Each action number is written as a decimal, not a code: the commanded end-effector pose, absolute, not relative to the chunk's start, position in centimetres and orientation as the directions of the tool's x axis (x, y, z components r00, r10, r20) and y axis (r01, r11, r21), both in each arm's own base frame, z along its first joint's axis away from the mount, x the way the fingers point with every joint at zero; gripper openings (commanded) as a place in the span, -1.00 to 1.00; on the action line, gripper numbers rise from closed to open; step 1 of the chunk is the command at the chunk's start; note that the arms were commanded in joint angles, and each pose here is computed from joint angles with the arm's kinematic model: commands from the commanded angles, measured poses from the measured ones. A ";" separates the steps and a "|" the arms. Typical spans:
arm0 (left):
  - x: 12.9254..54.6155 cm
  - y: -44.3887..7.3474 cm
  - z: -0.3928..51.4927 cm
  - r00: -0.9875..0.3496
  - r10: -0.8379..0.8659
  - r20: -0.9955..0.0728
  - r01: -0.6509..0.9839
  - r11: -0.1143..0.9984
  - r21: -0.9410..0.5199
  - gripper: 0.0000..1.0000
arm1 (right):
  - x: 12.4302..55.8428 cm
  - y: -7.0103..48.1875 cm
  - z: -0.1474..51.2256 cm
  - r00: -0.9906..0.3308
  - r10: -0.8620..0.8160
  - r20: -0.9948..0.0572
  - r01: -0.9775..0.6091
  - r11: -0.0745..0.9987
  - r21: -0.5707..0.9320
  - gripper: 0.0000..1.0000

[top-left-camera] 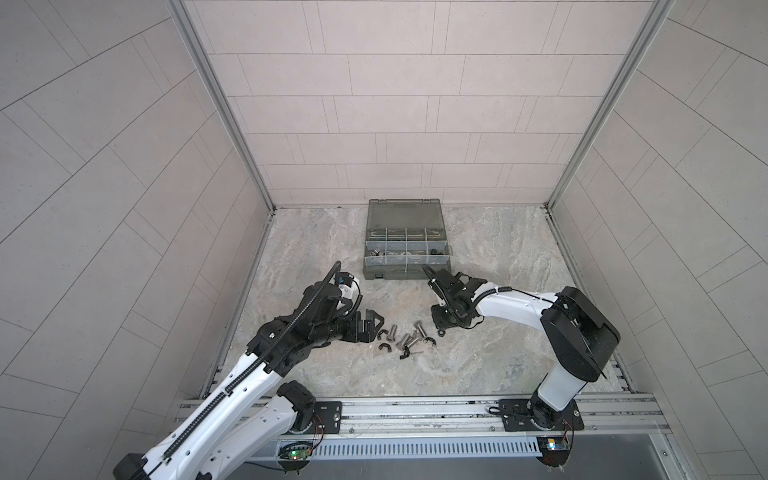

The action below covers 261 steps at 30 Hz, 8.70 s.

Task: Sort the screws and nuts into containers
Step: 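Close the right gripper on a third black hex nut, then carry the hex nut with the right gripper over the hex nut compartment, then open the right gripper over the compartment, then lower it back to the pile, then close the right gripper on another black hex nut in the pile, then carry the nut to the compartment with the right gripper while the left nears the box, then open the right gripper to drop the nut, then return it to the pile, then close the right gripper on the head of a silver hex bolt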

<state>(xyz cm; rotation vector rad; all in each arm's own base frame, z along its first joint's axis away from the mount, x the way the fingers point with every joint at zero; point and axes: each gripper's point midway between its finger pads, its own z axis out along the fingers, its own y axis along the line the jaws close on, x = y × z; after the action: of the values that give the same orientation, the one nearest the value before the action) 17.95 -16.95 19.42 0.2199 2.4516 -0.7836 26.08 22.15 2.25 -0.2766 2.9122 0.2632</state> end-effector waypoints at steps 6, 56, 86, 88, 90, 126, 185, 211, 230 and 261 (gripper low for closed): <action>18.6 -16.9 20.2 -0.819 -0.010 -0.574 0.321 0.821 -0.472 1.00 | 26.5 21.9 2.7 -0.960 -0.177 -0.218 -0.205 0.972 0.116 -0.61; 24.9 -21.0 21.3 -0.828 0.159 -0.537 0.394 0.846 -0.358 1.00 | 50.6 19.6 8.1 -0.932 0.088 -0.352 -0.016 0.959 0.283 -0.58; 18.7 -19.6 20.4 -0.846 0.065 -0.529 0.389 0.754 -0.529 1.00 | 27.5 19.1 10.9 -0.922 -0.084 -0.379 -0.174 0.962 0.212 -0.20; 18.5 -19.5 20.1 -0.851 0.063 -0.521 0.383 0.755 -0.533 1.00 | 26.3 18.9 9.8 -0.924 -0.091 -0.371 -0.175 0.964 0.199 -0.20; 18.4 -19.5 19.9 -0.854 0.060 -0.517 0.378 0.755 -0.536 1.00 | 25.4 18.9 8.8 -0.930 -0.093 -0.357 -0.174 0.964 0.203 -0.20; 17.8 -18.2 19.3 -0.850 0.044 -0.525 0.356 0.783 -0.511 1.00 | 23.7 22.5 2.2 -0.945 -0.224 -0.237 -0.256 0.960 0.113 -0.42; 23.5 -21.2 21.9 -0.824 0.131 -0.551 0.414 0.803 -0.428 1.00 | 44.0 20.9 13.6 -0.911 0.007 -0.412 -0.093 0.970 0.223 -0.60; 31.0 -22.8 23.8 -0.824 0.062 -0.563 0.378 0.801 -0.465 1.00 | 49.1 19.7 12.0 -0.911 0.085 -0.404 -0.056 0.944 0.325 -0.20; 23.1 -19.1 19.6 -0.849 -0.085 -0.522 0.278 0.767 -0.578 1.00 | 28.9 21.5 12.6 -0.903 -0.168 -0.395 -0.278 0.930 0.240 -0.19; 19.6 -16.2 21.0 -0.818 -0.079 -0.570 0.294 0.793 -0.533 1.00 | 25.2 28.1 2.9 -0.909 -0.330 -0.254 -0.379 0.909 0.175 -0.30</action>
<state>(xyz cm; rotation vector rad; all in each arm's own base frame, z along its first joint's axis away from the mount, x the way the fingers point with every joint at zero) 19.31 -16.34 20.19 0.1397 2.4169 -0.8570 24.69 27.88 2.56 -0.5418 2.8652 0.3546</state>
